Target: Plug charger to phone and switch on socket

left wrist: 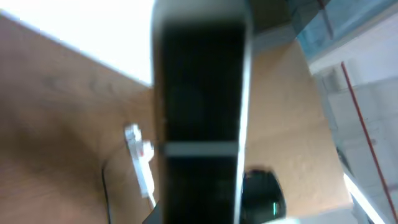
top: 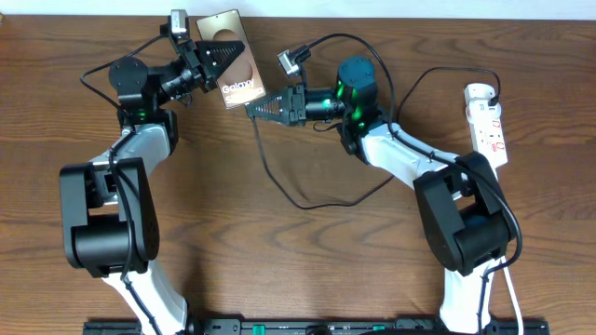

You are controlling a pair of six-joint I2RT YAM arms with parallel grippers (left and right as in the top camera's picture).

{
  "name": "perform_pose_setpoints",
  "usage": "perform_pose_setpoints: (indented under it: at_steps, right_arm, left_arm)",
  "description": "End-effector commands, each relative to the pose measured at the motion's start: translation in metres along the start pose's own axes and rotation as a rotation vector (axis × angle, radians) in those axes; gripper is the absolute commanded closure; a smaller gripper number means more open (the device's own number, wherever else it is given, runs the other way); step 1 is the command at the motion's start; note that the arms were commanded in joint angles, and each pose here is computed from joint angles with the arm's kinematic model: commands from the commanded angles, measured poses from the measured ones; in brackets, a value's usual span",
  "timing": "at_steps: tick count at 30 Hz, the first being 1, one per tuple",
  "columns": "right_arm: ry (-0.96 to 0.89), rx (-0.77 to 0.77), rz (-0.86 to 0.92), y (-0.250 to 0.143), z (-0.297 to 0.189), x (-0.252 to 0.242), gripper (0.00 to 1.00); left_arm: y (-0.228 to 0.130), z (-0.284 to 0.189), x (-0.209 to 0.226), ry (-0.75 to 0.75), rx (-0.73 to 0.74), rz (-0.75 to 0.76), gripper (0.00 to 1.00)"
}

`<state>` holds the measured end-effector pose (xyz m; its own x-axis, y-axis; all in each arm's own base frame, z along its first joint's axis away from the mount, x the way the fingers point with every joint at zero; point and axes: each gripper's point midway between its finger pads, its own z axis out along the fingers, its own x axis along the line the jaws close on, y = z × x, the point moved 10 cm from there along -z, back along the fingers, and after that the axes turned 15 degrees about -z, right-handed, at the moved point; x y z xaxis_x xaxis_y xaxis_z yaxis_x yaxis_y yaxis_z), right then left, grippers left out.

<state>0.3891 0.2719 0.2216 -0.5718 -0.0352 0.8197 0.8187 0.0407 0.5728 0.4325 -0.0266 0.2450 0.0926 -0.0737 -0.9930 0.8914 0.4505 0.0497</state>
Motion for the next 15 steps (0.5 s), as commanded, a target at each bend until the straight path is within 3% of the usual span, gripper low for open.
perform_pose_setpoints:
  at_steps: [1, 7, 8, 15]
  right_arm:
    - [-0.094, -0.137, -0.029, 0.019, -0.018, -0.012, 0.67]
    - [-0.078, -0.112, -0.033, 0.017, -0.018, -0.010, 0.05]
    - [-0.075, -0.109, -0.034, 0.017, -0.018, -0.010, 0.01]
    - [-0.081, -0.048, -0.071, 0.009, -0.018, -0.016, 0.01]
  left_arm:
    - [-0.008, 0.000, 0.001, 0.025, 0.094, 0.027, 0.93]
    - [-0.003, -0.007, 0.003, 0.032, 0.074, 0.031, 0.93]
    - [-0.003, -0.008, 0.003, 0.032, 0.073, 0.037, 0.93]
    - [0.002, -0.016, 0.007, 0.049, 0.061, 0.069, 0.93]
